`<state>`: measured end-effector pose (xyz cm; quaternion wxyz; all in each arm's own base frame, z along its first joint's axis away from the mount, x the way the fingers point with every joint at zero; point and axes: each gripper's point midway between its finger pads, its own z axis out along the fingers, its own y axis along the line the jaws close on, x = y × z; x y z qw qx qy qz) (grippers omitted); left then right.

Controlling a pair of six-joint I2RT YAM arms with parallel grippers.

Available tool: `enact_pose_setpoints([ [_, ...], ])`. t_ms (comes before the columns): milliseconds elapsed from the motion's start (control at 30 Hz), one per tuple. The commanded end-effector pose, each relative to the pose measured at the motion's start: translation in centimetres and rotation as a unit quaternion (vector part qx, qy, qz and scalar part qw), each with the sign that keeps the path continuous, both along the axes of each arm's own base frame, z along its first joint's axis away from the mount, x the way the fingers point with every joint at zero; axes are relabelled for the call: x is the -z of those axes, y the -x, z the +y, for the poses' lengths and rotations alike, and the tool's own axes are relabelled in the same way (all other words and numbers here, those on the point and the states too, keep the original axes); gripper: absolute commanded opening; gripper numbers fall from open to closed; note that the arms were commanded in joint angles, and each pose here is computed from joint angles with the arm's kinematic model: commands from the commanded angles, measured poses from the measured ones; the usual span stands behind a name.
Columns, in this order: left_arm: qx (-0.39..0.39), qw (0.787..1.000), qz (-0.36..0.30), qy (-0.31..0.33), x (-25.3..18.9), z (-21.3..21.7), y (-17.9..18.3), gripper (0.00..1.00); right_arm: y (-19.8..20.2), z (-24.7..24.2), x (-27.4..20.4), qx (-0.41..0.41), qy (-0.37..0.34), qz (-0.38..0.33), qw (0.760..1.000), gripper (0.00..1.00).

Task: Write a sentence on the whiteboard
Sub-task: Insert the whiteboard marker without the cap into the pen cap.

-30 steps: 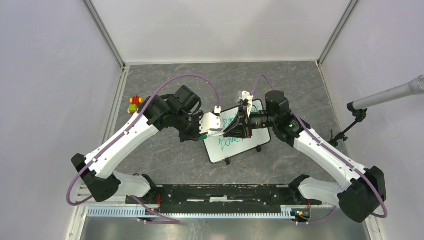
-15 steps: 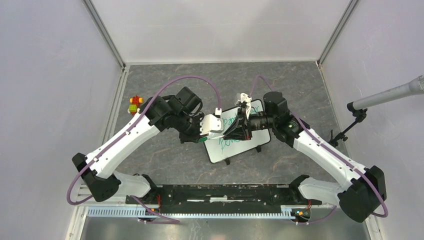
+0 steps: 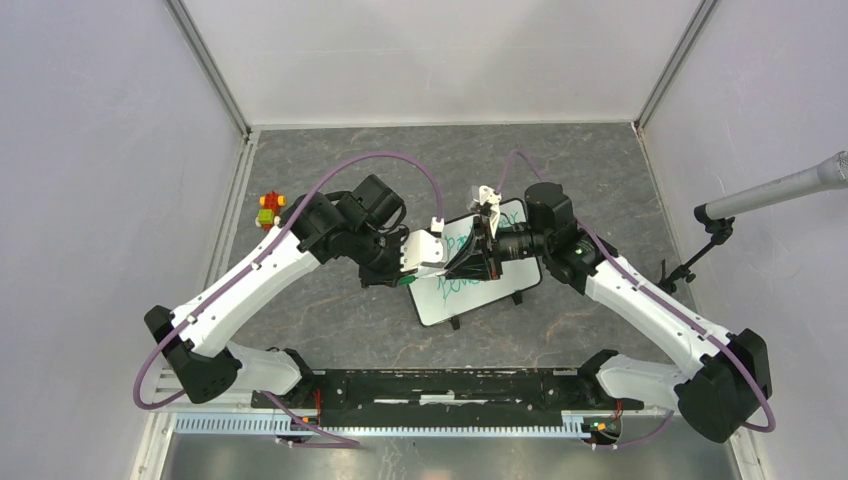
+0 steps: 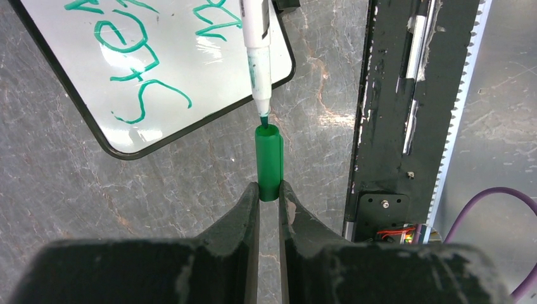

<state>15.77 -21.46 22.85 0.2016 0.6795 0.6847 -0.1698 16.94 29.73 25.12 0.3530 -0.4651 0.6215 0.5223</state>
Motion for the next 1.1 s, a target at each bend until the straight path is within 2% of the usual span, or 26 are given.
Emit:
enact_pose_setpoints([
  [0, 0.020, 1.000, -0.005, 0.011, -0.7, -0.6, 0.2, 0.02, -0.3, 0.7, -2.5, -0.010, -0.027, -0.030, 0.999, 0.00],
  [800, 0.000, 0.999, -0.010, 0.051, -2.5, -4.5, -1.2, 0.03, 0.2, 2.1, -0.1, -0.021, -0.013, -0.005, 1.000, 0.00],
  [900, 0.007, 0.999, -0.022, 0.048, -2.7, -5.4, -1.4, 0.05, 0.4, 2.3, 0.8, -0.026, -0.005, 0.006, 1.000, 0.00],
  [1067, -0.001, 0.996, -0.029, 0.090, -4.5, -6.8, -1.6, 0.10, 0.3, 2.3, 0.8, -0.027, -0.008, 0.000, 1.000, 0.00],
])
